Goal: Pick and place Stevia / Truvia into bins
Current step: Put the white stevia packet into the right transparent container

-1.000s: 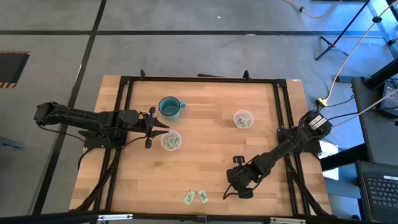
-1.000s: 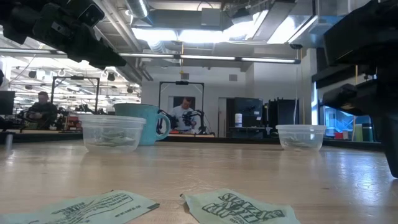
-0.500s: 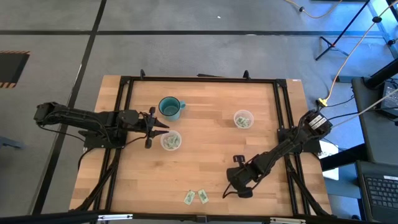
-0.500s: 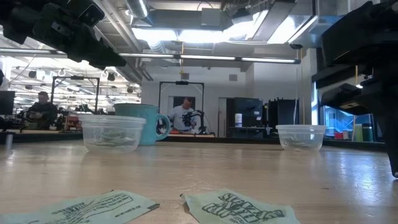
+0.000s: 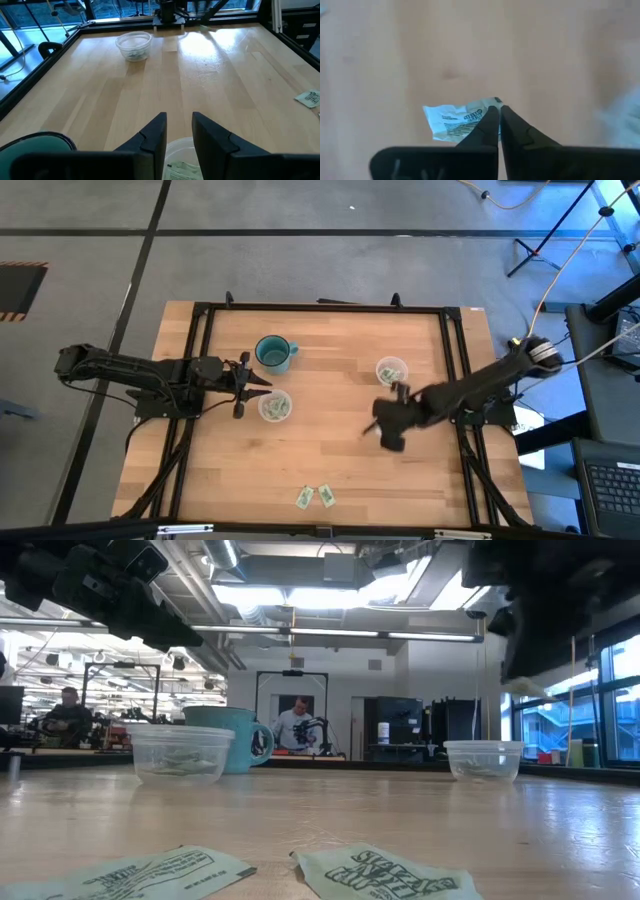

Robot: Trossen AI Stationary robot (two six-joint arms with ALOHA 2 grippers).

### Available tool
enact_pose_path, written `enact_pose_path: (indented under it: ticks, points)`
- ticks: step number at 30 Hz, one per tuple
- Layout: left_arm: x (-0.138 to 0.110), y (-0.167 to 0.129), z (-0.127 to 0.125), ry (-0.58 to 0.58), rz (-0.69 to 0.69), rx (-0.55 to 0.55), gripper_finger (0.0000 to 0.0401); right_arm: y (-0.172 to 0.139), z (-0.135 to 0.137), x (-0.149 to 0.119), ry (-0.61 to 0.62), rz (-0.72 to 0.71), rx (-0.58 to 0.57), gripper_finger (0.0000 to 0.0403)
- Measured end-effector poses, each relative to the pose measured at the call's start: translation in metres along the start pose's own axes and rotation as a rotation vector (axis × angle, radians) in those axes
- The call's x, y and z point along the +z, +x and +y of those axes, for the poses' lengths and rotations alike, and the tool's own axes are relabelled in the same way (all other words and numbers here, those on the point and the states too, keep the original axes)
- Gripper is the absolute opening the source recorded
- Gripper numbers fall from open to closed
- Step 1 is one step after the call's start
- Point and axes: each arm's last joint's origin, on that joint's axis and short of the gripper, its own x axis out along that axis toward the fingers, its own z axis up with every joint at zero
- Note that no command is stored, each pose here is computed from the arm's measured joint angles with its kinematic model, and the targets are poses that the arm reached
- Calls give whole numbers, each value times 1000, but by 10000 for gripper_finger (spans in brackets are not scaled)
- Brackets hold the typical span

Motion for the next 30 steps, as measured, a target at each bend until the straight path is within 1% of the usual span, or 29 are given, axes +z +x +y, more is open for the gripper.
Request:
enact_pose_path:
  ticks: [4,6,11,15,18,22,26,30]
  points:
    - [0,0,0,1,1,-1,86,-15,-41,3,71,7,-124,3]
    - [0,0,0,1,0,0,86,-17,-59,5,94,18,-181,3]
    - [0,0,0,1,2,-1,86,-11,-101,15,139,33,-253,3]
    - [0,0,0,1,3,-1,86,1,-127,11,186,86,-304,3]
    - [0,0,0,1,3,-1,86,13,-140,4,202,135,-329,3]
    - [0,0,0,1,3,-2,86,27,-149,0,220,93,-335,3]
    - [0,0,0,1,4,-3,86,36,-153,-6,239,81,-310,3]
    - [0,0,0,1,4,-3,86,42,-152,-14,237,102,-309,3]
